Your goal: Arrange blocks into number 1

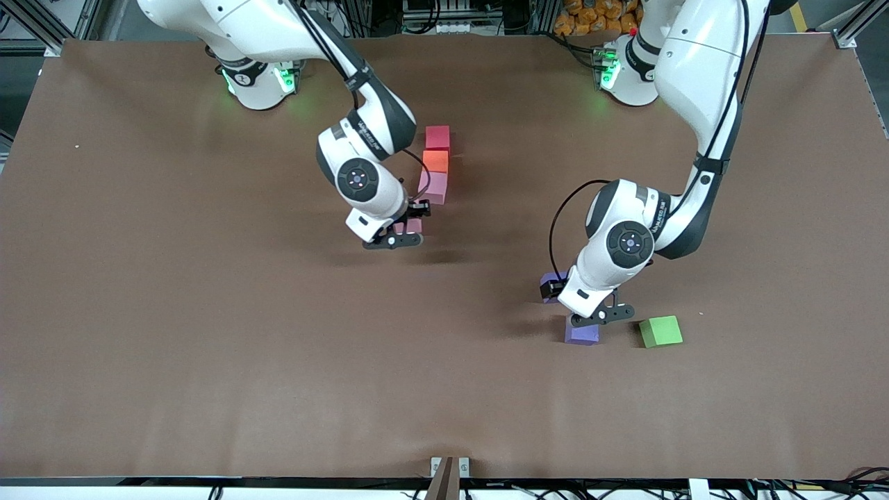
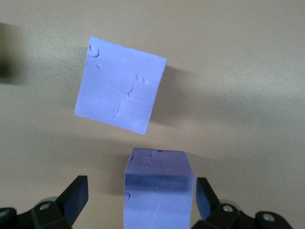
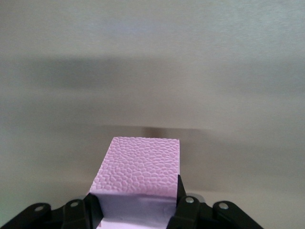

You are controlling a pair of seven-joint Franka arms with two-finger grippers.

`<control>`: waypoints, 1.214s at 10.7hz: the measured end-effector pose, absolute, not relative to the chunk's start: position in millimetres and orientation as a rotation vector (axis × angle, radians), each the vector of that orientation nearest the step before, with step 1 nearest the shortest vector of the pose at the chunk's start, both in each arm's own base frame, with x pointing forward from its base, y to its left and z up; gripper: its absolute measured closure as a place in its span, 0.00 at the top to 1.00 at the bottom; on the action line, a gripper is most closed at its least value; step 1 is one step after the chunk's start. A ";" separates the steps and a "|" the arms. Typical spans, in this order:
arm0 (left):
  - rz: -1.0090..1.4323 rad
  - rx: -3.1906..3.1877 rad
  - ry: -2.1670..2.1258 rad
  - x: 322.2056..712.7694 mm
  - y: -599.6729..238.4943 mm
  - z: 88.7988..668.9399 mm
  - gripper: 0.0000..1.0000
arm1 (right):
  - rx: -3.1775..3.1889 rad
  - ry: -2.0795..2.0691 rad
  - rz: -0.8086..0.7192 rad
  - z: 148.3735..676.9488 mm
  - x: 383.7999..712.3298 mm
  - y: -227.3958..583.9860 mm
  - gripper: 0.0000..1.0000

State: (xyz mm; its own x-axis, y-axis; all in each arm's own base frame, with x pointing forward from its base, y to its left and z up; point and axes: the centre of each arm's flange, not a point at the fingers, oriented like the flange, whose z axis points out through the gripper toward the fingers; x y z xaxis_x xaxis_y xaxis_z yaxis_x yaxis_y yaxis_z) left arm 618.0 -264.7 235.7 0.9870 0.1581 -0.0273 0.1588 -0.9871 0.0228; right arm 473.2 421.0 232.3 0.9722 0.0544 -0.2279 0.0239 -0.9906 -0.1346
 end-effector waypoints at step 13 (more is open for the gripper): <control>-0.026 3.083 0.231 612.1 -285.2 210.0 0.60 | -2.997 -0.051 0.349 212.9 459.7 449.8 0.56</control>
